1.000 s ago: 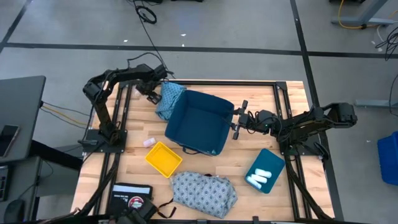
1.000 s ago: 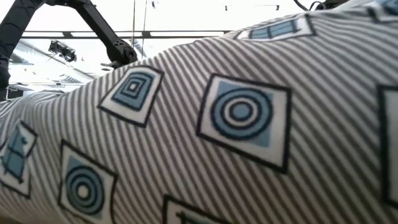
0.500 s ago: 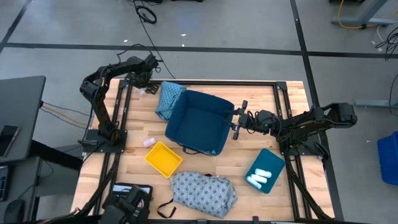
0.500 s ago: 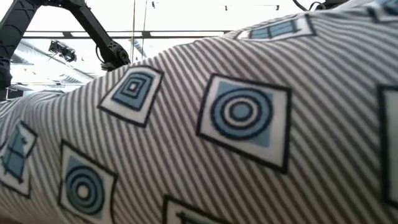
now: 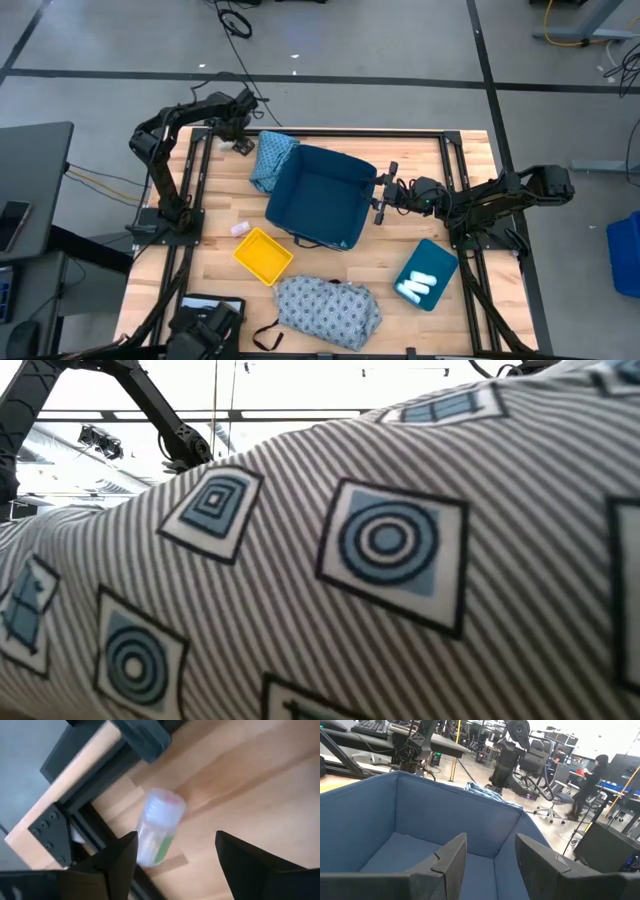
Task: Pick & place medical supplies in basket/bin
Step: Put the top left transparent pill bottle into the yellow bin
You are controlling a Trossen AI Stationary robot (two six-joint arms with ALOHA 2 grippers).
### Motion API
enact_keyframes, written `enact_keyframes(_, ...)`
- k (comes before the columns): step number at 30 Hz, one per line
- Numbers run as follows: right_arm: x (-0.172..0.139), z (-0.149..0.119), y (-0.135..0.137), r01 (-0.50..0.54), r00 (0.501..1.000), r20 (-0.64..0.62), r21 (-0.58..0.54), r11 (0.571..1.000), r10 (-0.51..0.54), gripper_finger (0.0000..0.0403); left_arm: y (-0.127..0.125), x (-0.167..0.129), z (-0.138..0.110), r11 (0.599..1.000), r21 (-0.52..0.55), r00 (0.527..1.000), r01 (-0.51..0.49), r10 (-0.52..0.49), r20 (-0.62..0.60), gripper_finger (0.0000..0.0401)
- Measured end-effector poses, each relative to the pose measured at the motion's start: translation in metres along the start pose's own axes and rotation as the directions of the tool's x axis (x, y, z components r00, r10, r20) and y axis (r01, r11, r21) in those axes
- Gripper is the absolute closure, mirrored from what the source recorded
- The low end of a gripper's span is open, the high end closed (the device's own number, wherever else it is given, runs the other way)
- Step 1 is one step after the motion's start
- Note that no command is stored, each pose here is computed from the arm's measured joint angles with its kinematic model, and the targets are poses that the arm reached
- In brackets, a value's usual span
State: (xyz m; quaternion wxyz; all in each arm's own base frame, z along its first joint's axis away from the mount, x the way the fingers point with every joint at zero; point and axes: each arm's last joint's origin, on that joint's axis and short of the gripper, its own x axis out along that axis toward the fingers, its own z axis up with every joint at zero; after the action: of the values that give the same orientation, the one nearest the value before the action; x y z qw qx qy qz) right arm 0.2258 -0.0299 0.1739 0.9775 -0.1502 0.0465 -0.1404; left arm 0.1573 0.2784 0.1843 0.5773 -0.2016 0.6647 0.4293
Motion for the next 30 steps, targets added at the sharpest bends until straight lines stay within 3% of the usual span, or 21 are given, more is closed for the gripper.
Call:
enact_keyframes(9, 0.0, 0.0, 0.0, 0.0, 1.0, -0.001, 0.003, 1.0, 0.0, 0.0227, 0.003, 0.003, 0.0, 0.998, -0.061, 0.999, 0.035, -0.035, 0.001, 0.0144)
enact_keyframes(17, 0.0, 0.0, 0.0, 0.0, 1.0, -0.001, 0.003, 1.0, 0.0, 0.0227, 0.001, 0.022, 0.003, 0.979, -0.2, 0.997, 0.037, -0.05, -0.063, 0.0144)
enact_keyframes(23, 0.0, 0.0, 0.0, 0.0, 1.0, -0.001, 0.003, 1.0, 0.0, 0.0227, -0.002, 0.029, 0.006, 0.974, -0.223, 0.996, 0.035, -0.052, -0.071, 0.0146)
enact_keyframes(30, 0.0, 0.0, 0.0, 0.0, 1.0, -0.001, 0.003, 1.0, 0.0, 0.0227, -0.003, 0.029, 0.007, 0.975, -0.218, 0.997, 0.036, -0.051, -0.063, 0.0195)
